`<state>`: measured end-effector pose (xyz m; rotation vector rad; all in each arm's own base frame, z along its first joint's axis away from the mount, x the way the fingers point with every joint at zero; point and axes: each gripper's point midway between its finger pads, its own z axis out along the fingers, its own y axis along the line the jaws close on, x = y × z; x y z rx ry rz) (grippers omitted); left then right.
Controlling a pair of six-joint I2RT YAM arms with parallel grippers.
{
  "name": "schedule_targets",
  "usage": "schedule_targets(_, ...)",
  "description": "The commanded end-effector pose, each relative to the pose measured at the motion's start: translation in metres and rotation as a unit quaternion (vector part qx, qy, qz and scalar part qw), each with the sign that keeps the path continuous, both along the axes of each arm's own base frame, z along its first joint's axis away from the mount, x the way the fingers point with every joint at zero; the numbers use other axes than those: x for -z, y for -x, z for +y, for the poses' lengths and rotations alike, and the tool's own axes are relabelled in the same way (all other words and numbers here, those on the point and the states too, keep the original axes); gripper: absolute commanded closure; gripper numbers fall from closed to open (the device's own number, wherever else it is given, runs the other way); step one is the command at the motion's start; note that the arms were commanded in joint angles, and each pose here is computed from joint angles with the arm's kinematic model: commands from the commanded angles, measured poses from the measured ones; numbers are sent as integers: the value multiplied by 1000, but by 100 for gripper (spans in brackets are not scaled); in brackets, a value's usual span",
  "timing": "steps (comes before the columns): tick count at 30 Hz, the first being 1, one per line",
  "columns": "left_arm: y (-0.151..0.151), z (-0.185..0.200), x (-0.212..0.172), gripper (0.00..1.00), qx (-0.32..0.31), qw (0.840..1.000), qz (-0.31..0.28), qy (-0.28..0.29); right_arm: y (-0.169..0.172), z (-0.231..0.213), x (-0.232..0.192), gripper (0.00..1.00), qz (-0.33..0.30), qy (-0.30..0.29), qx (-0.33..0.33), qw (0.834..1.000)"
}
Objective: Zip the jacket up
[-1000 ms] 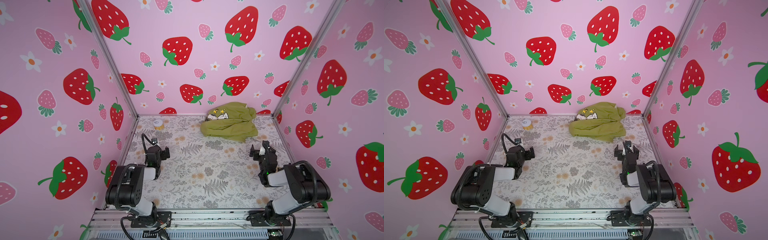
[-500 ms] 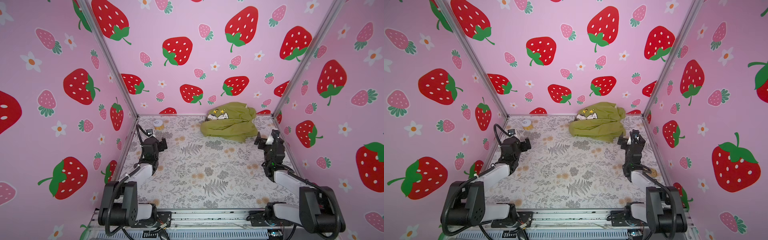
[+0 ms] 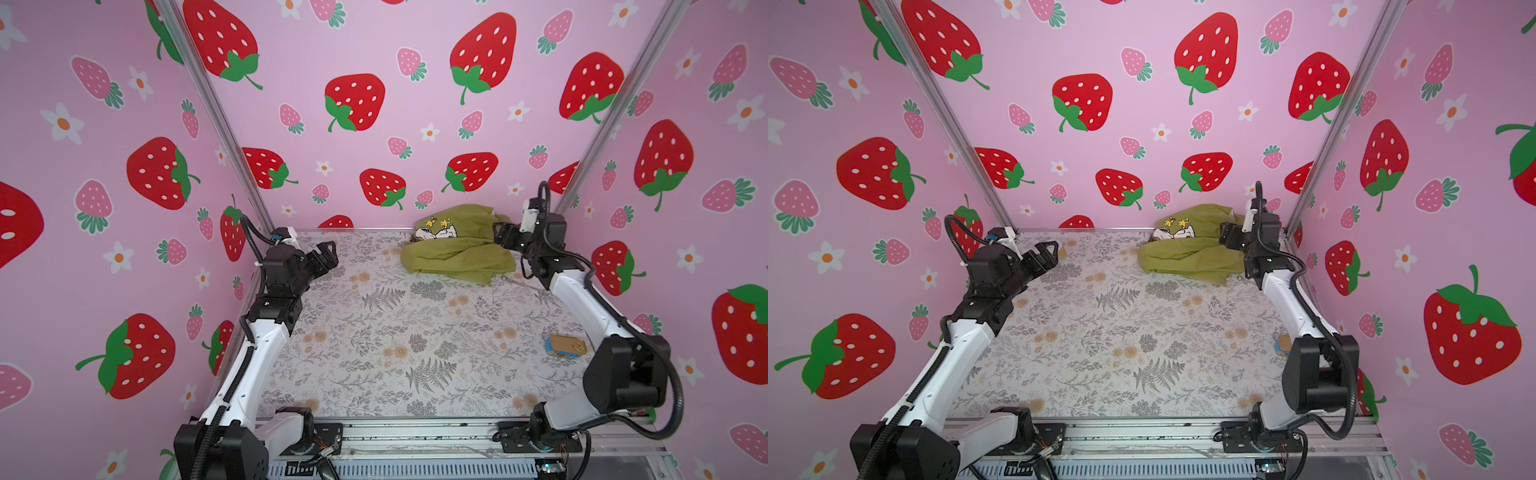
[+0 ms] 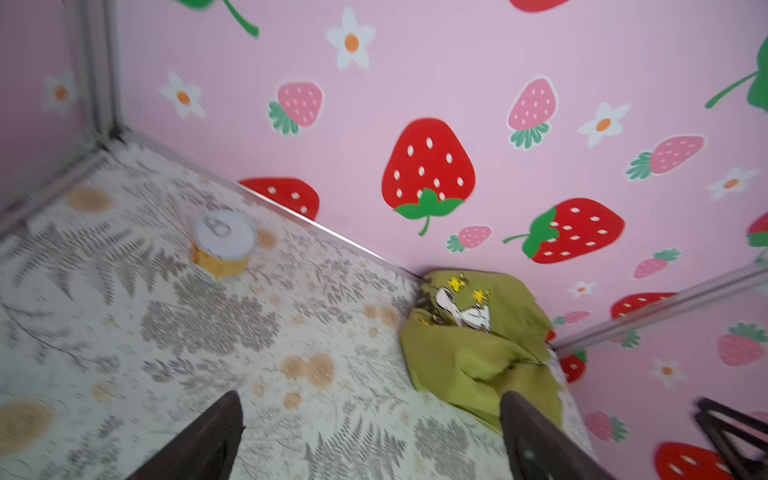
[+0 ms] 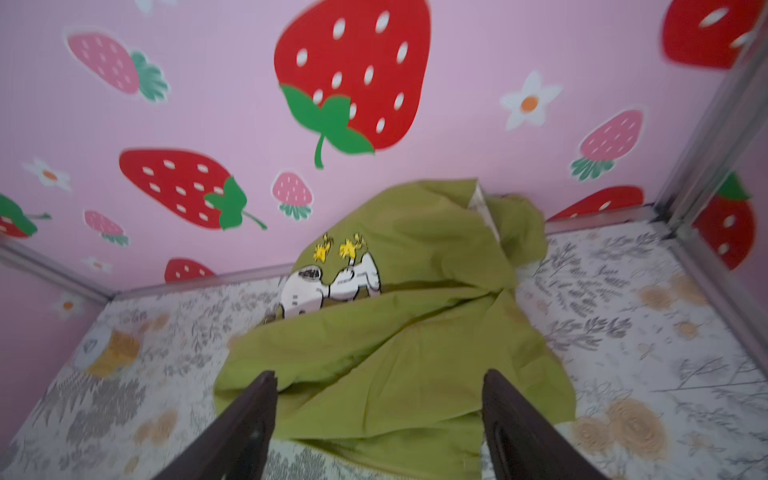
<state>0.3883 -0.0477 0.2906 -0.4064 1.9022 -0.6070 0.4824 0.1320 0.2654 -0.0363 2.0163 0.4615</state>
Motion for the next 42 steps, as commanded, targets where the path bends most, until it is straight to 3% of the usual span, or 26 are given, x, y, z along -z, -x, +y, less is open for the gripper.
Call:
schedule_targets(1, 25, -52, 60, 7, 102, 982, 111, 116, 17, 73, 42, 23, 81, 32, -85, 993)
schedule_targets(5, 48, -90, 110, 8, 155, 965, 176, 121, 7, 140, 79, 18, 105, 127, -106, 981)
schedule_targets(11, 69, -88, 147, 1, 127, 961, 206, 133, -6, 197, 138, 6, 117, 223, -100, 963)
schedule_targets(14, 78, -82, 152, 1, 114, 963, 205, 130, -15, 209, 161, 0, 114, 263, -78, 955)
schedule_targets(20, 88, -75, 147, 1, 104, 968, 192, 121, -37, 205, 194, 0, 116, 313, -12, 942)
schedule_targets(21, 88, -74, 144, 1, 103, 969, 188, 120, -40, 206, 197, 2, 113, 317, -7, 942)
schedule_targets(23, 89, -72, 143, 1, 101, 970, 185, 118, -44, 209, 203, 16, 107, 321, -11, 941)
schedule_targets(28, 87, -69, 138, 1, 100, 970, 186, 120, -51, 220, 196, 70, 96, 312, -28, 945)
schedule_targets(32, 81, -64, 130, 1, 101, 971, 172, 135, -42, 251, 150, 98, 72, 252, -102, 960)
schedule_targets(37, 67, -56, 116, 1, 100, 969, 157, 163, -11, 285, 57, 100, 19, 175, -187, 966)
schedule_targets(42, 49, -56, 103, 1, 108, 970, 151, 158, 40, 299, -53, 100, -35, 81, -262, 961)
